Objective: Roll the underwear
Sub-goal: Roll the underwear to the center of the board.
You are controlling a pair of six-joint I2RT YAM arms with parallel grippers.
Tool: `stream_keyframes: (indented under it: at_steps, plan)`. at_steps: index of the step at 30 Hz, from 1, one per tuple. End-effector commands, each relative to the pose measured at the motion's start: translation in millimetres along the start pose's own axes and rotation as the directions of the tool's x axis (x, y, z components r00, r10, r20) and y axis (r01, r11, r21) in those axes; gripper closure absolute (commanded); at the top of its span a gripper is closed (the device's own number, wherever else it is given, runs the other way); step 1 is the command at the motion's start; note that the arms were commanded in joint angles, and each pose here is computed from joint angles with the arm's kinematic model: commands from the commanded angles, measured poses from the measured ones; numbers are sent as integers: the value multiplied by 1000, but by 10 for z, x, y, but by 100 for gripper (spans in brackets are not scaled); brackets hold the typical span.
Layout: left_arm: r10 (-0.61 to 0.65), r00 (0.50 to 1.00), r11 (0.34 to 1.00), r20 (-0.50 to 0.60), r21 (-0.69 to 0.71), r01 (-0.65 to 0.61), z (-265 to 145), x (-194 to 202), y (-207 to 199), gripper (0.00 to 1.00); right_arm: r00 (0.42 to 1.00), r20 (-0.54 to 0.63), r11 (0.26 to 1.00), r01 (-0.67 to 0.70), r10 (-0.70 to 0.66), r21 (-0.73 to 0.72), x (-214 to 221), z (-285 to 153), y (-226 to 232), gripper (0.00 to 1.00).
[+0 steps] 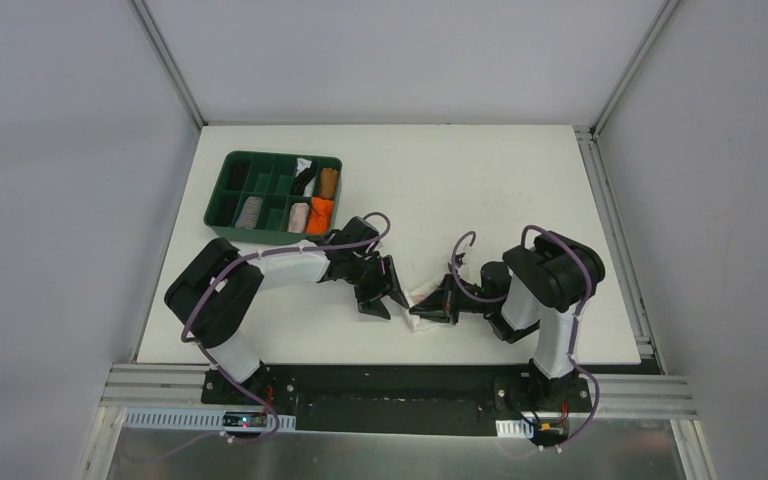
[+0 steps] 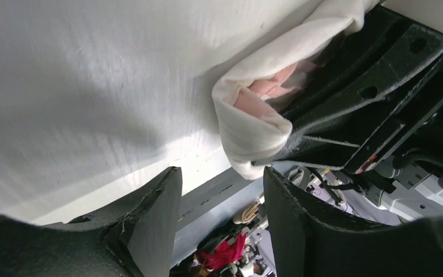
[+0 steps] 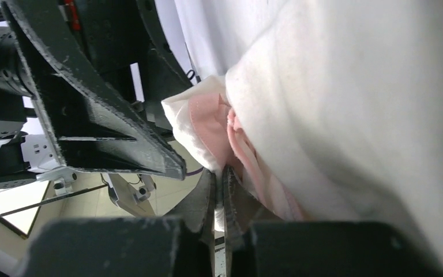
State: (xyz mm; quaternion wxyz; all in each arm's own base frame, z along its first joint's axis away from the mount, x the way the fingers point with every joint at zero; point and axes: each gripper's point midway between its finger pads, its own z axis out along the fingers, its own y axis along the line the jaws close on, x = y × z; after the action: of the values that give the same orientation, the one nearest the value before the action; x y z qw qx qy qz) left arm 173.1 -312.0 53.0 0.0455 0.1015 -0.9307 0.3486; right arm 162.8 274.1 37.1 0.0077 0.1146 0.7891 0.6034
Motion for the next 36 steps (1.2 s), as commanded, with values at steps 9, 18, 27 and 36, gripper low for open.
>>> stream_keyframes:
  at_steps: [9, 18, 27, 36]
  plan:
    - [-2, 1000, 999, 29, 34, 1, 247, -158, -46, 49, 994, -50, 995, -96, 94, -28, 111, -57, 32, 100]
    - [-12, 998, 996, 61, 85, 7, 343, -258, -136, 57, 993, -47, 994, -108, 108, -3, 141, -70, -69, 100]
    - [-36, 999, 999, 24, 12, 36, 464, -216, -16, 100, 993, 51, 994, -109, 109, 8, 59, -103, -75, 65]
    - [-43, 998, 995, 42, -91, 46, 281, -149, 100, 100, 994, 108, 970, -43, 18, 238, 150, -148, -261, 47]
